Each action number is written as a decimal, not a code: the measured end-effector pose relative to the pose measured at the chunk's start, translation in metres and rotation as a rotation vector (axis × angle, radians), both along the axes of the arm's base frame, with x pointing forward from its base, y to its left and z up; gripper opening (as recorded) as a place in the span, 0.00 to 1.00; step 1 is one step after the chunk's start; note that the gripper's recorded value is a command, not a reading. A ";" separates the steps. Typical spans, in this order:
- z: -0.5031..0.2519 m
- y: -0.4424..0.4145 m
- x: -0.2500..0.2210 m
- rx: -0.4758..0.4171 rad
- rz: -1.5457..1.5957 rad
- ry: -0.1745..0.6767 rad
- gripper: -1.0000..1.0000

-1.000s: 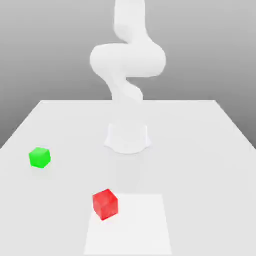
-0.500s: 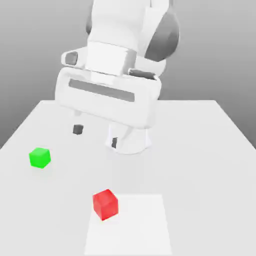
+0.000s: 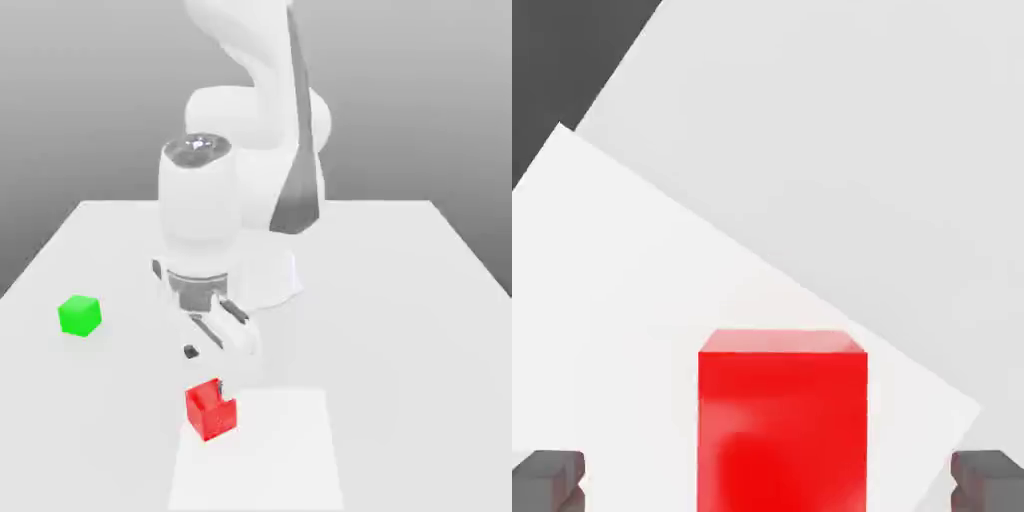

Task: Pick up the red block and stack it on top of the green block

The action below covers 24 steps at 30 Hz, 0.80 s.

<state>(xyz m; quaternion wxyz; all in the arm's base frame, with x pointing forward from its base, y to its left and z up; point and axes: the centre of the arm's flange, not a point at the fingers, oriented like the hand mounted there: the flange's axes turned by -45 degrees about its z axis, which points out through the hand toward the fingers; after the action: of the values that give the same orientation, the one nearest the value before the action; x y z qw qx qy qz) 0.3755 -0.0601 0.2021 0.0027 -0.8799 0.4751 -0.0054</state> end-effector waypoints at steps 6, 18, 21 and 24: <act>-0.021 -0.001 0.003 0.002 -0.005 -0.005 0.50; -0.057 0.000 -0.004 0.001 0.000 0.006 0.00; -0.054 0.000 -0.003 0.001 -0.001 0.005 0.00; -0.039 0.000 0.001 0.001 -0.004 -0.002 0.00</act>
<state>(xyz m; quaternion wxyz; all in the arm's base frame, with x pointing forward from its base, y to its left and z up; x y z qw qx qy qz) 0.3762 -0.0603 0.1626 0.0037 -0.8790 0.4767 -0.0061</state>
